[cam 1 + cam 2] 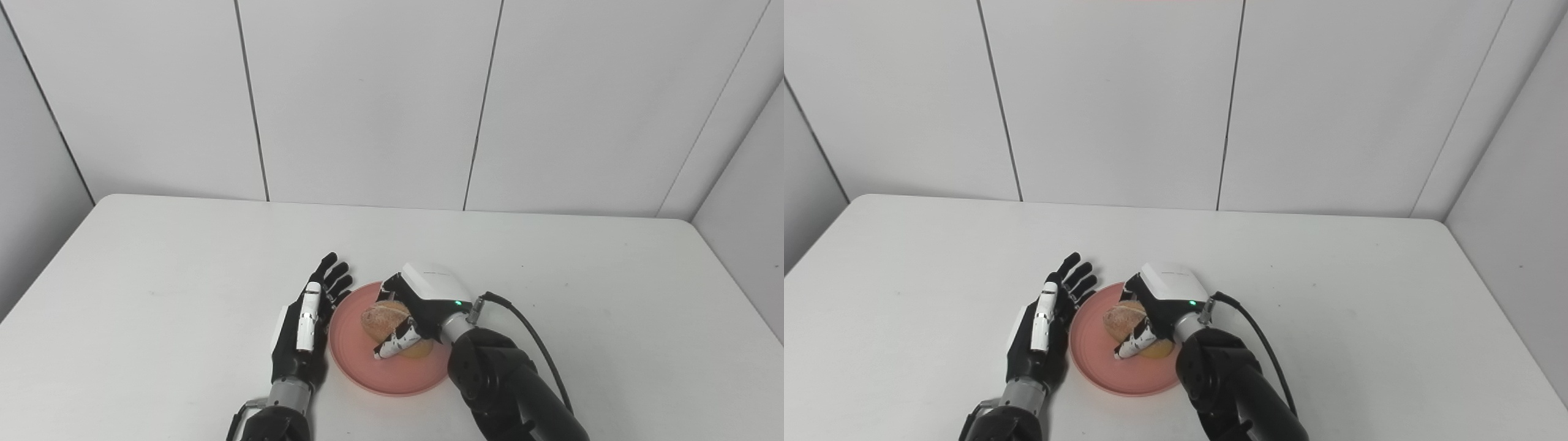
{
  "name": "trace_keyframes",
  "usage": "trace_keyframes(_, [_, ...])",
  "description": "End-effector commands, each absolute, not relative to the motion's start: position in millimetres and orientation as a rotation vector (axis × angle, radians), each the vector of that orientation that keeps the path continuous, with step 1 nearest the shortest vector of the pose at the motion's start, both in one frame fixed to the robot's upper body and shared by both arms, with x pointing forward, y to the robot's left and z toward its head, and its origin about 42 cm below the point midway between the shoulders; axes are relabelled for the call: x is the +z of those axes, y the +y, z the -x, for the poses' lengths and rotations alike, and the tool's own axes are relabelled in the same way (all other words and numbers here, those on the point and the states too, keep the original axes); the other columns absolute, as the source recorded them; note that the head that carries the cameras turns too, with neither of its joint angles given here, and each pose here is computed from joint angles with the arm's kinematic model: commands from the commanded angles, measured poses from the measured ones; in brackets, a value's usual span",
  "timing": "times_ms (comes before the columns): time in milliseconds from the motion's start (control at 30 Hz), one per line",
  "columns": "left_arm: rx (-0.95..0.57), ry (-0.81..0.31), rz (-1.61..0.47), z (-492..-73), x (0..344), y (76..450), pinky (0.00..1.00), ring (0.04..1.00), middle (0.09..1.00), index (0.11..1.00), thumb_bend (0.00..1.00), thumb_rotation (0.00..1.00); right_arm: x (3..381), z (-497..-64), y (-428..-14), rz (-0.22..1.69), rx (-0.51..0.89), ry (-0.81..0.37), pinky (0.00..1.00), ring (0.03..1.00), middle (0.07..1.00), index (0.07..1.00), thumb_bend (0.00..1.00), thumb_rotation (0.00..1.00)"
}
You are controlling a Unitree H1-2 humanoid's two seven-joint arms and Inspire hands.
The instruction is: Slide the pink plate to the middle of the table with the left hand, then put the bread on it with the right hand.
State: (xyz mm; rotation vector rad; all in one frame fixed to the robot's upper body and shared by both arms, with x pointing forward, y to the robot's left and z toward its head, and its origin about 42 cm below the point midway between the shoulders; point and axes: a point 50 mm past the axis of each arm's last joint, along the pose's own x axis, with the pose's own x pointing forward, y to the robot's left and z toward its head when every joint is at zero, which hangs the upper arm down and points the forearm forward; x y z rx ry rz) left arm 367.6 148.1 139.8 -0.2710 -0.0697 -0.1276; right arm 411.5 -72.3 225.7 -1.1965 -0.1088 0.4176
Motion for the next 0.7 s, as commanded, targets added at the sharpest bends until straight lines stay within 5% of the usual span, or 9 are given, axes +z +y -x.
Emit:
trace_keyframes(0, [-0.119, 0.013, 0.271, -360.8, 124.0, 141.2, 0.87, 0.881, 0.888, 0.872, 0.36, 1.00, 234.5, -414.3, -67.2, 1.218, 0.395, -0.157, 0.19, 0.276, 0.384, 0.489, 0.51, 0.13])
trace_keyframes(300, [-0.118, 0.006, 0.264, -361.7, 123.2, 140.0, 0.87, 0.884, 0.891, 0.874, 0.37, 1.00, 225.8, -409.7, -70.8, 1.219, 0.405, -0.158, 0.23, 0.338, 0.446, 0.489, 0.51, 0.15])
trace_keyframes(400, [-0.118, 0.006, 0.264, -361.5, 123.8, 139.7, 0.87, 0.892, 0.895, 0.878, 0.37, 1.00, 226.1, -407.4, -70.1, 1.235, 0.415, -0.155, 0.35, 0.469, 0.583, 0.677, 0.71, 0.31])
trace_keyframes(533, [-0.117, 0.003, 0.255, -361.9, 124.2, 139.0, 0.88, 0.896, 0.899, 0.884, 0.37, 1.00, 232.1, -400.6, -69.8, 1.235, 0.432, -0.158, 0.28, 0.413, 0.555, 0.773, 0.78, 0.35])
trace_keyframes(633, [-0.116, 0.003, 0.254, -361.3, 125.2, 138.5, 0.89, 0.899, 0.903, 0.890, 0.37, 1.00, 235.5, -397.3, -71.1, 1.240, 0.450, -0.160, 0.51, 0.649, 0.736, 0.823, 0.83, 0.38])
trace_keyframes(667, [-0.115, 0.003, 0.255, -360.9, 126.1, 138.4, 0.89, 0.902, 0.906, 0.893, 0.36, 1.00, 236.6, -396.3, -71.9, 1.243, 0.458, -0.163, 0.70, 0.788, 0.836, 0.856, 0.85, 0.38])
